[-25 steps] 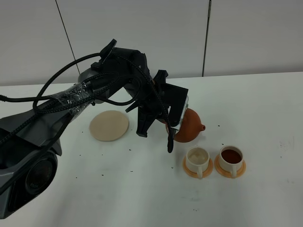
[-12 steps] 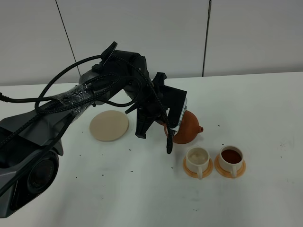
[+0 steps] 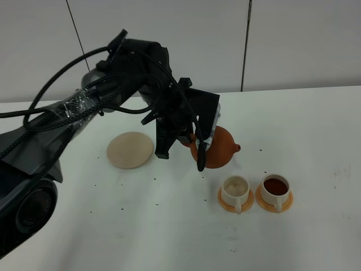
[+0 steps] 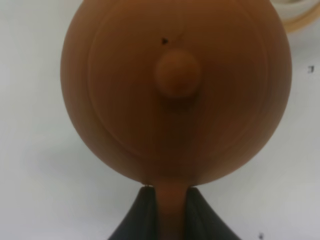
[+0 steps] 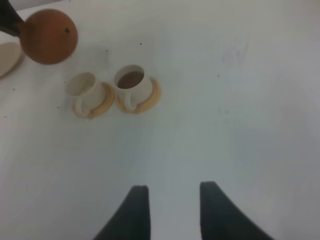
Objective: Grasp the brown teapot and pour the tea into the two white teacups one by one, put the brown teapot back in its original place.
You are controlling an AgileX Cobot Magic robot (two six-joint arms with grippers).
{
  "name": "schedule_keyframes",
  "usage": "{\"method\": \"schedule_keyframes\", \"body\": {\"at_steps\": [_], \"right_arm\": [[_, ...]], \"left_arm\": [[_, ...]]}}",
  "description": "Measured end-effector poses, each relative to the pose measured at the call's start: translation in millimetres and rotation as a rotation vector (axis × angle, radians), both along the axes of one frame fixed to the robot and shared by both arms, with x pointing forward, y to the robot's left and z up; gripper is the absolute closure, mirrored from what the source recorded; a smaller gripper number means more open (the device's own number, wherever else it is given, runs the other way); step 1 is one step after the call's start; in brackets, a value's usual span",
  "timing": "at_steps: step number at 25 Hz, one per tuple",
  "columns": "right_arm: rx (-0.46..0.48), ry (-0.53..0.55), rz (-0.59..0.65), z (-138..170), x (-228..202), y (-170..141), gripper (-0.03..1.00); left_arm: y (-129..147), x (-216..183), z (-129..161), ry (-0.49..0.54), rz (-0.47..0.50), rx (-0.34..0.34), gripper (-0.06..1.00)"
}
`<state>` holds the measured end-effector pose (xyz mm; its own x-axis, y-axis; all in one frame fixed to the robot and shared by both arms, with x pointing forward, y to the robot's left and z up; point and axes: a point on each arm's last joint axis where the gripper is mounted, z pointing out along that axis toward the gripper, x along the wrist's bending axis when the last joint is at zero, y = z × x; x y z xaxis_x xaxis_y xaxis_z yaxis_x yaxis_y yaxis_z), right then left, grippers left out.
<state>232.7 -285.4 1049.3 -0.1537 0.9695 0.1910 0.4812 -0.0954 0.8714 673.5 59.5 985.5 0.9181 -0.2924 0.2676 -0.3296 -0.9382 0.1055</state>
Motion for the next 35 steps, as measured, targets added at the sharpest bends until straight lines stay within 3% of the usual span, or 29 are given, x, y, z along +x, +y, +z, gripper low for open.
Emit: {"method": "schedule_keyframes", "body": {"at_steps": [7, 15, 24, 32, 35], "right_arm": [[0.0, 0.0, 0.0, 0.0, 0.0, 0.0, 0.73], [0.0, 0.0, 0.0, 0.0, 0.0, 0.0, 0.73], [0.0, 0.0, 0.0, 0.0, 0.0, 0.0, 0.73], [0.0, 0.0, 0.0, 0.0, 0.0, 0.0, 0.73], [0.0, 0.0, 0.0, 0.0, 0.0, 0.0, 0.73]], "left_arm": [[9.9, -11.1, 14.2, 0.074, 0.076, 0.062, 0.78], [8.3, -12.9, 17.0, 0.093, 0.16, 0.03, 0.78], [-8.4, -23.1, 17.9, 0.063, 0.14, 0.072, 0.78], [0.1, -36.7, 1.8, 0.126, 0.138, 0.139, 0.78], [1.2, -38.1, 6.8, 0.117, 0.138, 0.136, 0.78]]}}
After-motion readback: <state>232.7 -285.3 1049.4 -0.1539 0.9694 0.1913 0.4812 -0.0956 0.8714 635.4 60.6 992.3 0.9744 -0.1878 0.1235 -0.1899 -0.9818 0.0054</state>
